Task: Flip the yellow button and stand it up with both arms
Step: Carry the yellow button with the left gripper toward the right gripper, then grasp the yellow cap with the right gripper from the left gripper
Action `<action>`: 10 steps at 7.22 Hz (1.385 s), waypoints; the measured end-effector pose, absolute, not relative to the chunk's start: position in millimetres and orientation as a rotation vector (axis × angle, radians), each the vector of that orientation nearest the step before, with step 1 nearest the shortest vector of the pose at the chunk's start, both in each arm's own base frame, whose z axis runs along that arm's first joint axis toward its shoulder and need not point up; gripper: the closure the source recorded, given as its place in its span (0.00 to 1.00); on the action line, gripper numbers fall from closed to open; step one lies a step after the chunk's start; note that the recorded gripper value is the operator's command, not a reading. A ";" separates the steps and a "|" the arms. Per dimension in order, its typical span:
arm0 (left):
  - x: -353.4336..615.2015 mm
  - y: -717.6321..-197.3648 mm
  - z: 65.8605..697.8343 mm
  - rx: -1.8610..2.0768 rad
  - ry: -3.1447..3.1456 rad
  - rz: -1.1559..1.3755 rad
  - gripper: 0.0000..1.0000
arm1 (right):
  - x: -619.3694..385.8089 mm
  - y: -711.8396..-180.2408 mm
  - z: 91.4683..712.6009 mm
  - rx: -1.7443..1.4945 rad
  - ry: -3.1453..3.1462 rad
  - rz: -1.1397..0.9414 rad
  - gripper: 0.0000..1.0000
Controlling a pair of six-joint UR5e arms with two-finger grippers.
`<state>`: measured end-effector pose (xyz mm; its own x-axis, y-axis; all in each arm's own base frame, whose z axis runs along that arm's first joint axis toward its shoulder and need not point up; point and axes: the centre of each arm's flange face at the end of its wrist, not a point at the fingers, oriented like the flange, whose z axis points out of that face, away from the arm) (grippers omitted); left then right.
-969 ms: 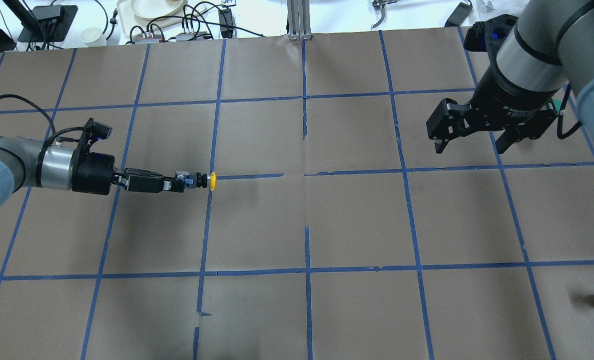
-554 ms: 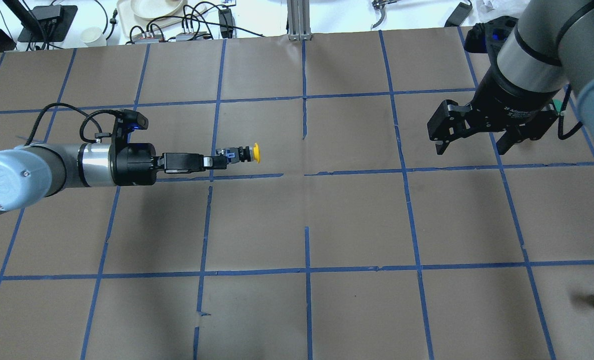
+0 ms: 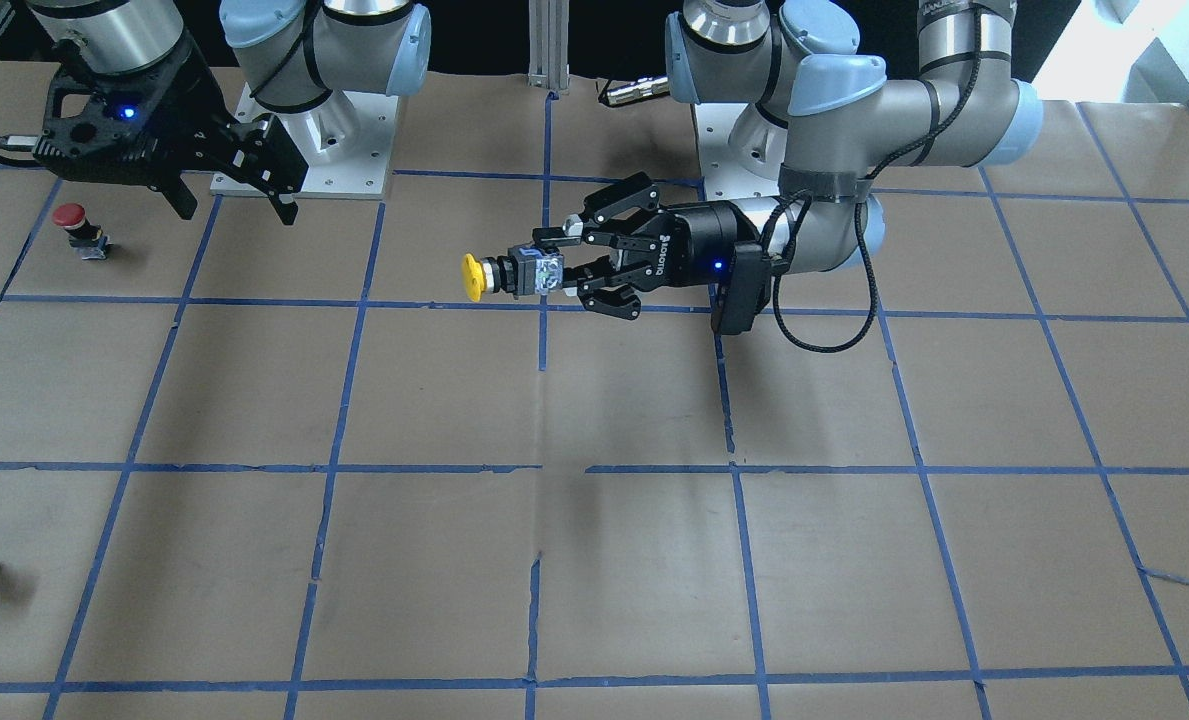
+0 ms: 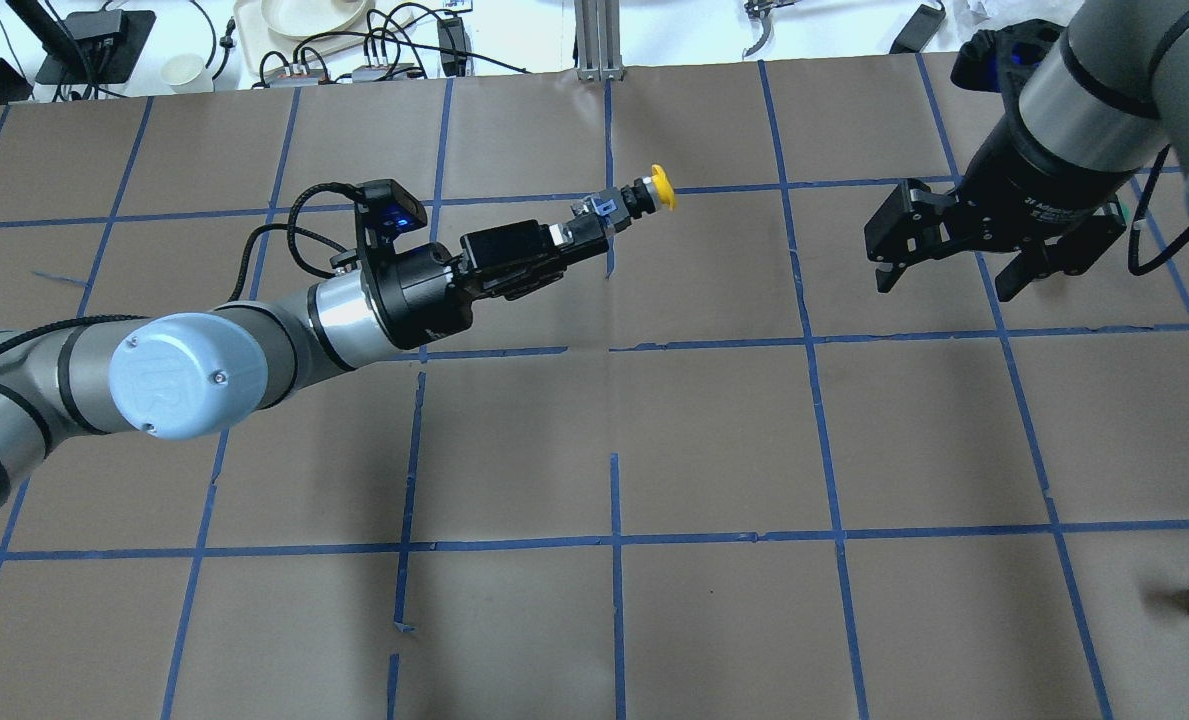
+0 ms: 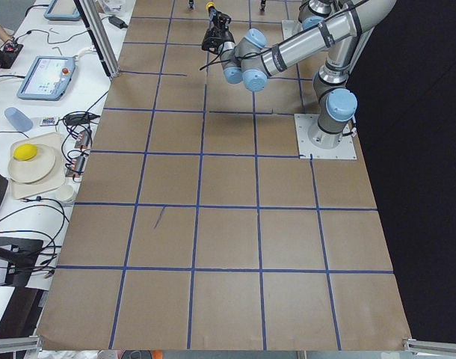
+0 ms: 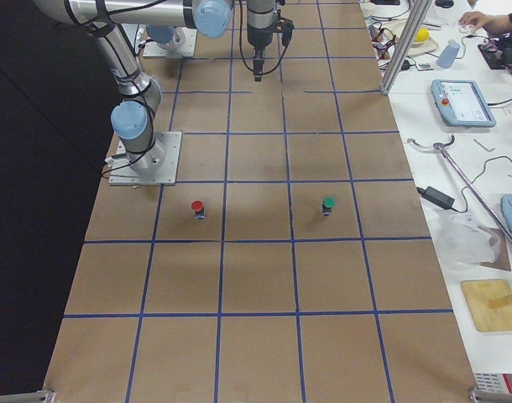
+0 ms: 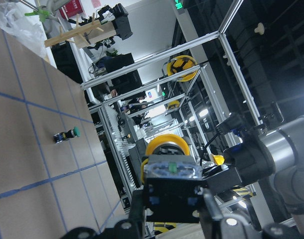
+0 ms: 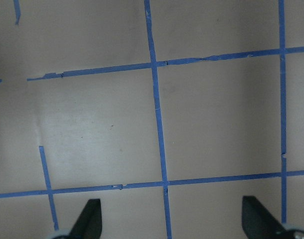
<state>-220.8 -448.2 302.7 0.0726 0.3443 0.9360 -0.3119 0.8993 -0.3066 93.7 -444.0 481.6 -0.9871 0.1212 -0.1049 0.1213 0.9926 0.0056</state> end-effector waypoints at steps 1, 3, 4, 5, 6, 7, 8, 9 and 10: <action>-237.9 -444.7 308.0 0.000 -1.371 0.507 0.81 | 84.4 -446.8 489.4 0.231 2.975 -0.015 0.00; -266.9 -435.9 313.7 0.024 -1.312 0.513 0.81 | 77.6 -449.7 519.4 0.276 2.877 -0.032 0.00; -278.6 -432.0 315.3 0.036 -1.288 0.515 0.81 | 72.9 -449.9 534.3 0.310 2.804 -0.021 0.00; -288.1 -428.7 317.0 0.051 -1.265 0.518 0.81 | 67.2 -451.0 542.9 0.359 2.701 -0.006 0.00; -297.7 -424.3 318.0 0.060 -1.247 0.515 0.81 | 65.6 -453.9 549.1 0.429 2.573 0.000 0.00; -305.9 -419.9 317.8 0.061 -1.239 0.507 0.81 | 69.9 -456.9 554.9 0.526 2.439 0.020 0.00; -312.3 -415.6 316.8 0.057 -1.236 0.496 0.81 | 76.1 -459.9 560.1 0.620 2.313 0.055 0.00; -318.8 -410.8 316.2 0.051 -1.235 0.485 0.80 | 81.0 -461.7 559.6 0.671 2.234 0.091 0.00; -324.4 -406.9 316.3 0.049 -1.230 0.478 0.80 | 84.4 -461.9 550.0 0.694 2.202 0.125 0.00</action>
<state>-324.4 -406.9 316.3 0.2488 0.3246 0.9125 -0.3768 0.9004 -0.2175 84.4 -461.9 550.0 -0.5247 0.5185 -0.6751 0.4387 0.8444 0.3075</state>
